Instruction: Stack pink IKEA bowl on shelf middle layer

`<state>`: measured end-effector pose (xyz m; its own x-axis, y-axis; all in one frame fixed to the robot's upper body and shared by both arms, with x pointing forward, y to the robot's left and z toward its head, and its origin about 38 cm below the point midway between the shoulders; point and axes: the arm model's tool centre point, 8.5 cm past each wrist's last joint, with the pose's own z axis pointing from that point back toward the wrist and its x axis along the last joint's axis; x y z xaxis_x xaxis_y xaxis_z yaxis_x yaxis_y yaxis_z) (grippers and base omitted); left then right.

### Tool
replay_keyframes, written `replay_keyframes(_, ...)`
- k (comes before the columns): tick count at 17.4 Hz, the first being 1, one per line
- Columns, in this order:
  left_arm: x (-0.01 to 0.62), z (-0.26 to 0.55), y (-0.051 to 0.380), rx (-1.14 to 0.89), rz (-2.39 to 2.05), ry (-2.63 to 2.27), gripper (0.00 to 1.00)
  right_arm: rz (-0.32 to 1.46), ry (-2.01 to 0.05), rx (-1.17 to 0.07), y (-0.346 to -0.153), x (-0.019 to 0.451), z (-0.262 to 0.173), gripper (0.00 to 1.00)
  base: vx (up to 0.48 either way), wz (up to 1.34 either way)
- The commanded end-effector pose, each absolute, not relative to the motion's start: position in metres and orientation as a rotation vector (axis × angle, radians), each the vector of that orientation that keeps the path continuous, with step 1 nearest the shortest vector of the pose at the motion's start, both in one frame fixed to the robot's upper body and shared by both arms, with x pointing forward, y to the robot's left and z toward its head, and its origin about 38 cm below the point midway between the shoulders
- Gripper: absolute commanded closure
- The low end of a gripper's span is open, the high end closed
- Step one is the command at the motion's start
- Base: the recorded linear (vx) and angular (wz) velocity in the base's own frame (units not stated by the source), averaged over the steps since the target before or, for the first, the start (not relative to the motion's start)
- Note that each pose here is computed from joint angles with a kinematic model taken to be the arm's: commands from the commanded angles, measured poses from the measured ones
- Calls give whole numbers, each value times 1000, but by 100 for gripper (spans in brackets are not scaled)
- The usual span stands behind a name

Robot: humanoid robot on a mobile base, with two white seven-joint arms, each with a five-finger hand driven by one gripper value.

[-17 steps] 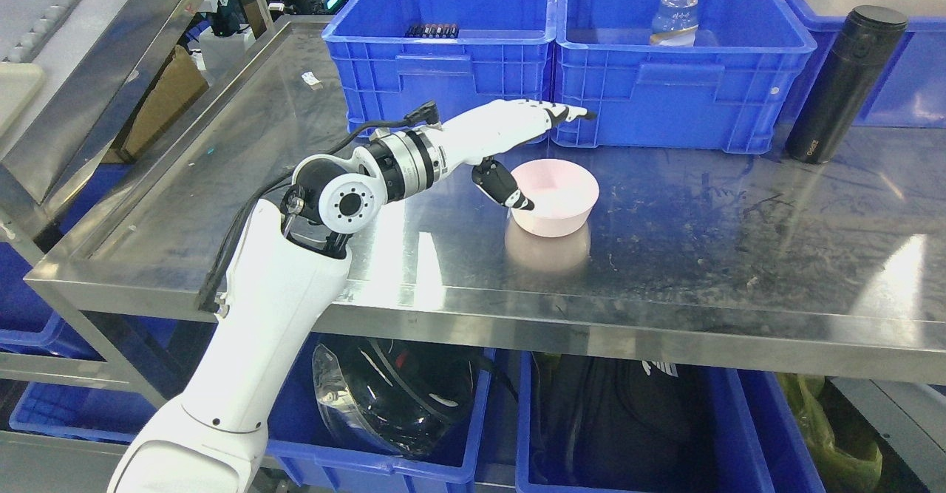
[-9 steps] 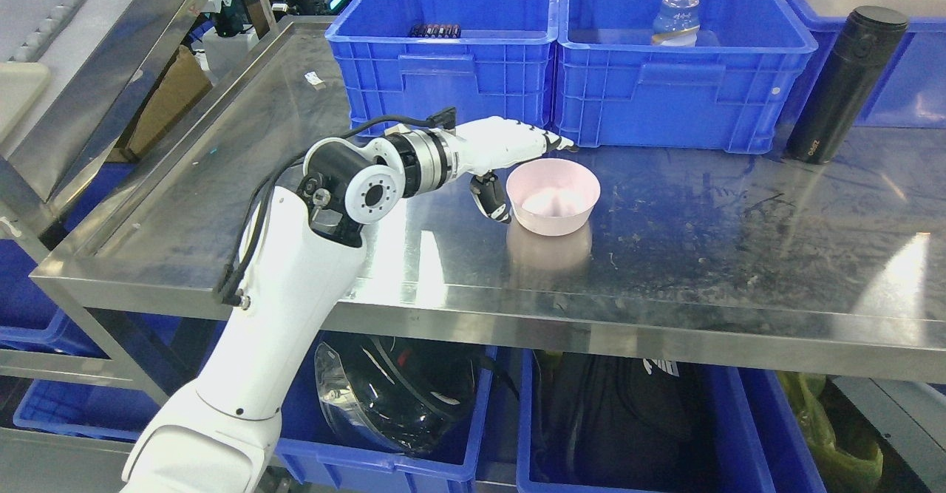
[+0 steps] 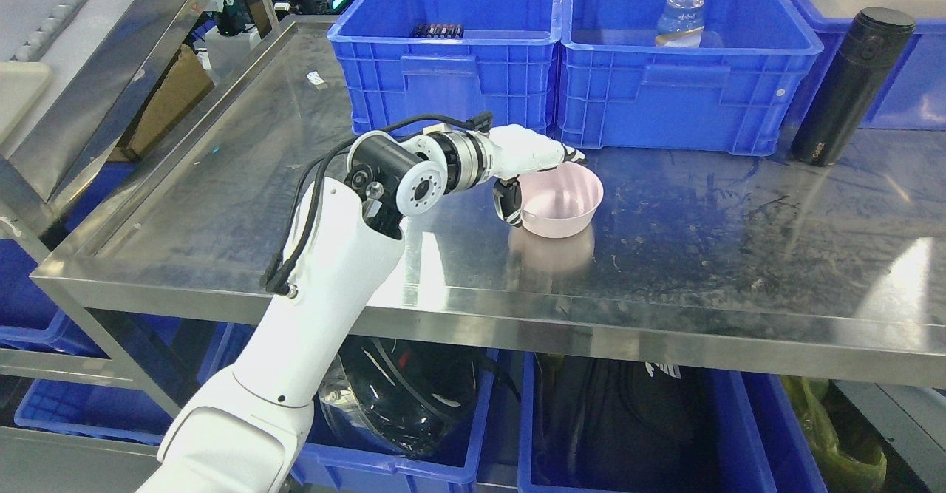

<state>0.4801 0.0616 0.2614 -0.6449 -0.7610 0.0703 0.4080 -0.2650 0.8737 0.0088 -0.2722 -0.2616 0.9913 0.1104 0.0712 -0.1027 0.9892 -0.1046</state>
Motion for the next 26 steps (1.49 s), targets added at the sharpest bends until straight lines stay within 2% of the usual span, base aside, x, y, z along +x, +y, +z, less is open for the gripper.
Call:
replay_keyframes(1, 500, 232, 57, 406, -2001, -1068, 17, 108, -90, -118, -283, 12, -261, 0, 0, 0)
replay_keyframes(15, 481, 280, 41, 482, -2038, -1195, 18, 108, -91, -119, -283, 13, -261, 0, 0, 0)
replay_keyframes(24, 468, 251, 35, 442, -2109, -1098, 19, 108, -90, -118, -283, 12, -261, 0, 0, 0)
replay_keyframes(25, 469, 249, 35, 437, -2110, -1092, 22, 108, -90, -118, -283, 12, -261, 0, 0, 0)
replay_keyframes(26, 471, 243, 38, 424, -2109, -1071, 29, 108, -91, -119, -283, 13, -261, 0, 0, 0)
